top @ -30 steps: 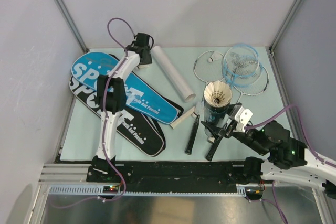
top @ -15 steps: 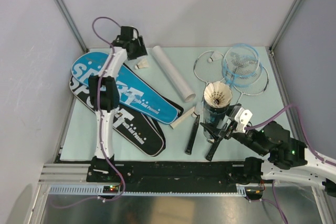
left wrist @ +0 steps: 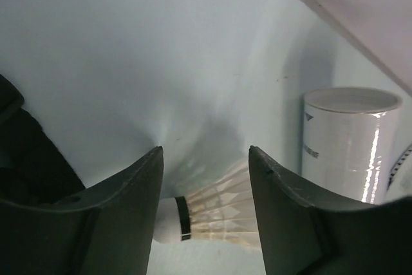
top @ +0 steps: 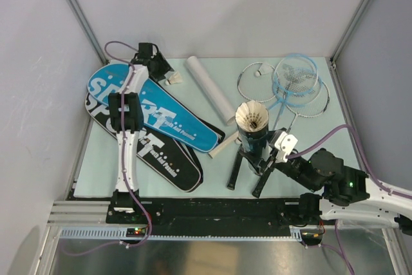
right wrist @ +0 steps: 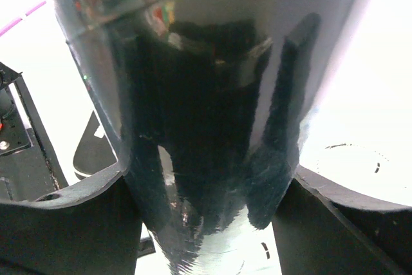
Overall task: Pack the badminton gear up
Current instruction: Pick up the shuttlecock at the center of the board.
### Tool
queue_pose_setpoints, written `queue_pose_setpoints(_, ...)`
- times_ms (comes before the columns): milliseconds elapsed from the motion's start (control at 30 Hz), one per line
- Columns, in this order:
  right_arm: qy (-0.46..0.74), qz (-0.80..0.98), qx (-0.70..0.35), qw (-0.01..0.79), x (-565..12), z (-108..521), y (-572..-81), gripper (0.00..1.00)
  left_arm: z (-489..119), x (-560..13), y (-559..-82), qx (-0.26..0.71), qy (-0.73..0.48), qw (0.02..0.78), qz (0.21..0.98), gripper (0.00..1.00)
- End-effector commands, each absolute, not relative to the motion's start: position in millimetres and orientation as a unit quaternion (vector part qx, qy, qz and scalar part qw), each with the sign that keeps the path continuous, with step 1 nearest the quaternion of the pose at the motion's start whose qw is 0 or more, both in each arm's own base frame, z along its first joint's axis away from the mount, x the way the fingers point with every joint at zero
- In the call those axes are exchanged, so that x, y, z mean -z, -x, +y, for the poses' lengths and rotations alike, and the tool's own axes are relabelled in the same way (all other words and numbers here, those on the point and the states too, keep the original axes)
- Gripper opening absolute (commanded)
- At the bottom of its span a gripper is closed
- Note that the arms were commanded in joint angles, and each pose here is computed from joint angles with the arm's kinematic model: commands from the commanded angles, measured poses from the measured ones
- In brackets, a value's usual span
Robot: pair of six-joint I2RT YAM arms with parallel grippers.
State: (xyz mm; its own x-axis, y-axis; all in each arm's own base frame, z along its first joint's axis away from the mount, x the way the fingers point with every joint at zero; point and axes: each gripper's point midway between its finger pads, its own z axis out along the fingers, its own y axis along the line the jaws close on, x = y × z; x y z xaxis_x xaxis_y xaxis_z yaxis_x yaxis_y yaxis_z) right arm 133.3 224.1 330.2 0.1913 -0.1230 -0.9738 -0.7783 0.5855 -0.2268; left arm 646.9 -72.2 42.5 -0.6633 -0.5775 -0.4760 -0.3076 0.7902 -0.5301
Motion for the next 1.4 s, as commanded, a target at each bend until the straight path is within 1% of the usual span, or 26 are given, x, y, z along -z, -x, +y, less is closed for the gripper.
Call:
queue_pose_setpoints(0, 0.330, 0.562, -0.273, 0.708, -381.2, 220.4, -134.6, 0.26, -87.8, -71.5, -655.2, 0.246, 0.271, 0.340, 0.866, 0.59)
queue_pose_setpoints(200, 0.327, 0.558, -0.276, 0.711, -384.9, 222.5, -132.8, 0.27, -107.8, -65.9, -634.5, 0.262, 0.266, 0.306, 0.875, 0.57)
queue_pose_setpoints(533, 0.328, 0.551, -0.282, 0.713, -389.8, 218.8, -124.0, 0.27, -152.8, -89.1, -601.8, 0.293, 0.152, 0.298, 0.896, 0.58)
queue_pose_setpoints(633, 0.331, 0.547, -0.280, 0.716, -391.6, 219.7, -122.2, 0.27, -169.6, -93.1, -589.9, 0.303, 0.105, 0.295, 0.900, 0.58)
queue_pose_setpoints(733, 0.335, 0.544, -0.280, 0.717, -392.6, 221.4, -119.8, 0.27, -176.7, -93.1, -576.7, 0.301, 0.082, 0.289, 0.905, 0.58)
queue_pose_setpoints(1033, 0.340, 0.539, -0.278, 0.719, -393.9, 226.9, -117.3, 0.28, -172.6, -128.2, -568.3, 0.245, 0.026, 0.345, 0.906, 0.59)
queue_pose_setpoints(1233, 0.341, 0.537, -0.280, 0.719, -395.0, 228.9, -115.2, 0.28, -170.1, -140.8, -565.3, 0.178, -0.016, 0.382, 0.907, 0.60)
queue_pose_setpoints(1367, 0.342, 0.540, -0.278, 0.718, -393.1, 229.6, -114.5, 0.28, -163.8, -148.0, -557.9, 0.112, -0.032, 0.403, 0.908, 0.60)
